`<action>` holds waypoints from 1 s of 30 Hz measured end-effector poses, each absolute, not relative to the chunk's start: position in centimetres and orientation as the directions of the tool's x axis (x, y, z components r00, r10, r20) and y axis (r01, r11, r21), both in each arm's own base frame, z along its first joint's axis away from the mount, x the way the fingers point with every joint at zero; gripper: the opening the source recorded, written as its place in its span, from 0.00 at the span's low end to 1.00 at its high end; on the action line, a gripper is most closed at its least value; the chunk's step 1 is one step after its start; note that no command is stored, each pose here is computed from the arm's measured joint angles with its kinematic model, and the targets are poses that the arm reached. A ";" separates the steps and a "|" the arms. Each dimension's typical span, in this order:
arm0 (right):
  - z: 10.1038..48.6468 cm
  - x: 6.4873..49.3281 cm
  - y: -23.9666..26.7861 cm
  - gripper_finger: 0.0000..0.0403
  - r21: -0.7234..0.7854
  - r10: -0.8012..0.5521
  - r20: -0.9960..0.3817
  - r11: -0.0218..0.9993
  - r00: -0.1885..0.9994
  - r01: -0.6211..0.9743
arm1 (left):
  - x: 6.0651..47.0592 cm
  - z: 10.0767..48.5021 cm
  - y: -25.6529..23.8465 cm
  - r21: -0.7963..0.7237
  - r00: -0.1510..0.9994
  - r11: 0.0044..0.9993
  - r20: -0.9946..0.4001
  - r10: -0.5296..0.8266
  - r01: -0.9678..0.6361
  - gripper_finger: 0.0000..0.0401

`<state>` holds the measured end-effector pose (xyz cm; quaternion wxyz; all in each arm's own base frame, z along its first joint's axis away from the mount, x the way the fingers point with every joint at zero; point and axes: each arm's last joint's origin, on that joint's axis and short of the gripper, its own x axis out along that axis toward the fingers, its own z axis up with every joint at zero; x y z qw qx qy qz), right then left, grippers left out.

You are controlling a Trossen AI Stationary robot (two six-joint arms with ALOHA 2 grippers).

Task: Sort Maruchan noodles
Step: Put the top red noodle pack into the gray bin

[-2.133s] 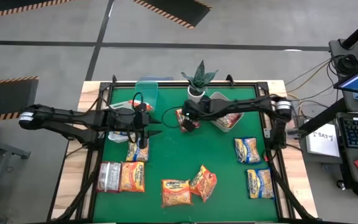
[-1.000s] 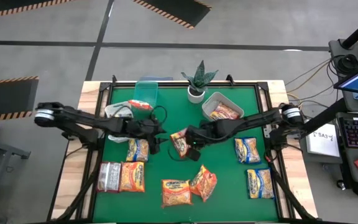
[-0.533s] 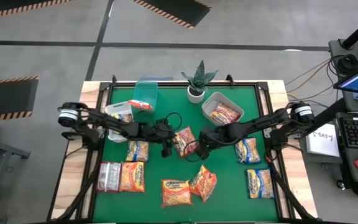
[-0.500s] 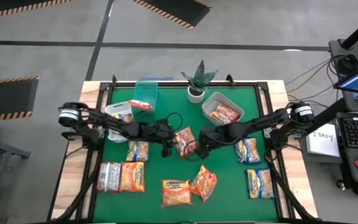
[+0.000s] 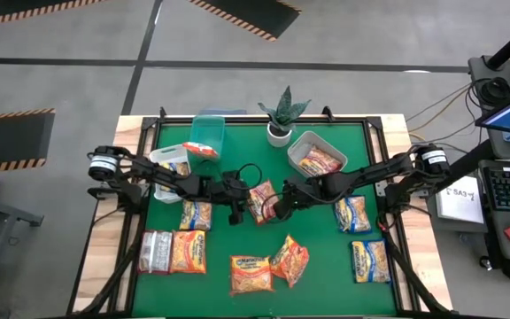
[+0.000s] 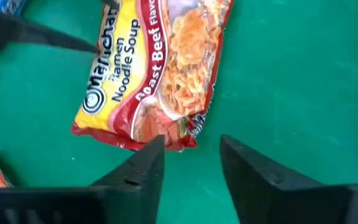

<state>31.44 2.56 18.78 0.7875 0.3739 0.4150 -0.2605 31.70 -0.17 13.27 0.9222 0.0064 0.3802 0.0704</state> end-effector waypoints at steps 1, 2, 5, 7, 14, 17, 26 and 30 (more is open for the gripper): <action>18.8 31.5 2.5 0.40 0.386 -0.099 -0.842 0.574 0.529 0.722 | 31.6 13.2 -0.2 0.068 0.697 0.990 -0.704 0.135 -0.123 0.41; 18.8 31.5 2.5 0.43 0.395 -0.100 -0.840 0.561 0.534 0.727 | 31.4 13.0 -0.2 0.069 0.691 0.990 -0.710 0.136 -0.123 0.41; 18.7 31.4 2.5 0.51 0.387 -0.108 -0.843 0.558 0.526 0.734 | 31.1 12.7 -0.1 0.071 0.685 0.990 -0.716 0.136 -0.122 0.41; 18.6 31.4 2.5 0.55 0.363 -0.109 -0.848 0.591 0.518 0.720 | 31.0 12.5 -0.1 0.070 0.683 0.990 -0.718 0.136 -0.124 0.41; 18.6 31.5 2.4 0.59 0.372 -0.125 -0.840 0.575 0.528 0.728 | 30.4 12.0 -0.1 0.052 0.679 0.988 -0.722 0.136 -0.143 0.41; 18.2 31.4 2.4 0.60 0.400 -0.109 -0.836 0.549 0.538 0.734 | 30.2 11.7 -0.1 0.046 0.675 0.988 -0.725 0.137 -0.150 0.41; 17.2 31.9 2.1 0.64 0.462 -0.135 -0.778 0.539 0.614 0.704 | 30.2 11.7 -0.1 0.044 0.676 0.987 -0.724 0.136 -0.152 0.41; 16.3 32.5 2.0 0.66 0.466 -0.138 -0.771 0.542 0.621 0.699 | 30.2 11.7 -0.1 0.043 0.681 0.987 -0.720 0.136 -0.153 0.41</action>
